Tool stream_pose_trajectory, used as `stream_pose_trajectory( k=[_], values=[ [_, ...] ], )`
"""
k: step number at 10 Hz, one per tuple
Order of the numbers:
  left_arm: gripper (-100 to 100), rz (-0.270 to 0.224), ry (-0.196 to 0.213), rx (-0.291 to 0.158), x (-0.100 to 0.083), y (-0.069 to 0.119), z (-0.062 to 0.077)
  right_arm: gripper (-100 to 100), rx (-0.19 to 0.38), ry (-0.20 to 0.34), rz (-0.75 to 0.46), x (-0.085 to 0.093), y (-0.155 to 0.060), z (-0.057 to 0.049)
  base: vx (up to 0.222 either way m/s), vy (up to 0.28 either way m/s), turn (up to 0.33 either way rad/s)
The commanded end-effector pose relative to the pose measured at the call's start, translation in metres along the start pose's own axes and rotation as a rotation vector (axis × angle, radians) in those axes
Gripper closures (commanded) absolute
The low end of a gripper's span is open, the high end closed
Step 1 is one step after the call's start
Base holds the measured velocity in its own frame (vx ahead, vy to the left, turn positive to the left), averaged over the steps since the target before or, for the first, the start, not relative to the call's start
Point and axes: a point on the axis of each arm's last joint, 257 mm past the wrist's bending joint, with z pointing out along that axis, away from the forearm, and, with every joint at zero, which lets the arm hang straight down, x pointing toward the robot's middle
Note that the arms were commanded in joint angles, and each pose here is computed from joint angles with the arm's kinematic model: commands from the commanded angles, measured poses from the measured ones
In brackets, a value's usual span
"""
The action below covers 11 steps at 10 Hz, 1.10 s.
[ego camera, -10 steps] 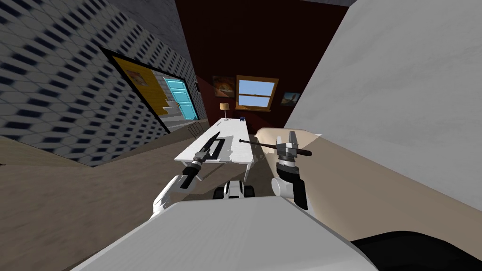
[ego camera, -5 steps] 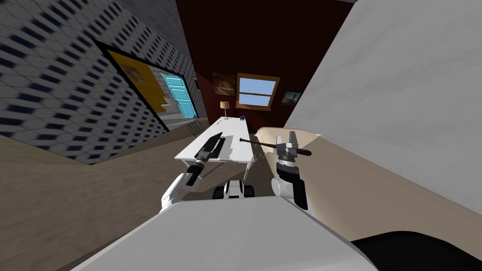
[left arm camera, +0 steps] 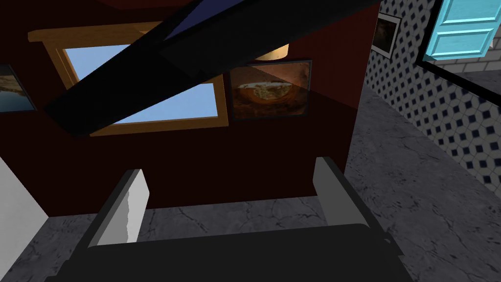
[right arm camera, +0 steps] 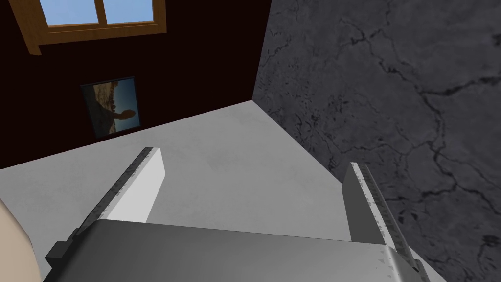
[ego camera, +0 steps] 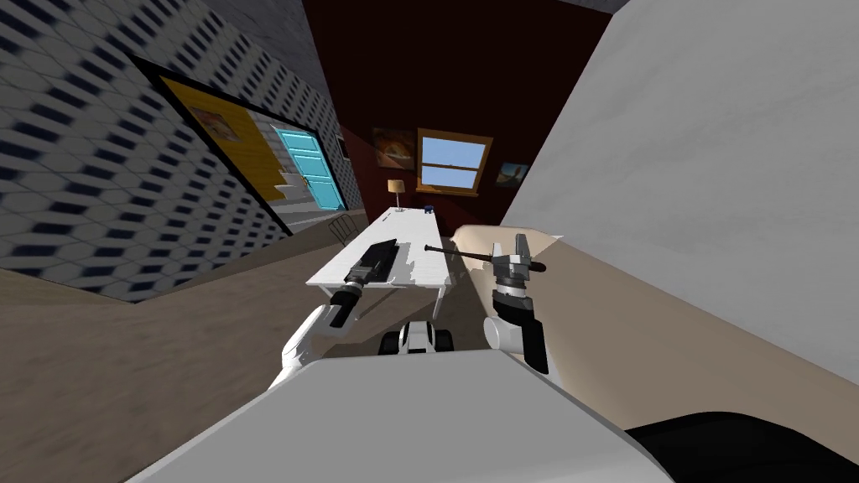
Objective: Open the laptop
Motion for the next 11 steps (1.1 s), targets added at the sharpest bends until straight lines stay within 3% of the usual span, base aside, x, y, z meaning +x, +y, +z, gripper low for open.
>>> stream_pose_trajectory(
  k=[1,5,7,8,11],
  values=[
    [-100,0.002,0.004,-0.019,-0.006,0.005,0.001,0,0.0,0.0,0.0,0.0,0.0,0.0,-0.016,0.008,-0.055],
    [-100,0.005,-0.003,-0.056,-0.032,0.015,0.002,0,0.0,0.0,0.0,0.0,0.0,0.0,-0.034,0.013,-0.11],
    [-100,0.005,-0.001,-0.058,-0.03,0.016,0.003,0,0.0,0.0,0.0,0.0,0.0,0.0,-0.018,0.006,-0.013],
    [0,0.004,0.001,-0.061,-0.03,0.016,0.003,0,0.0,0.0,0.0,0.0,0.0,0.0,0.0,0.0,0.0],
    [0,0.004,0.001,-0.061,-0.03,0.016,0.003,0,0.0,0.0,0.0,0.0,0.0,0.0,0.0,0.0,0.0]
  ],
)
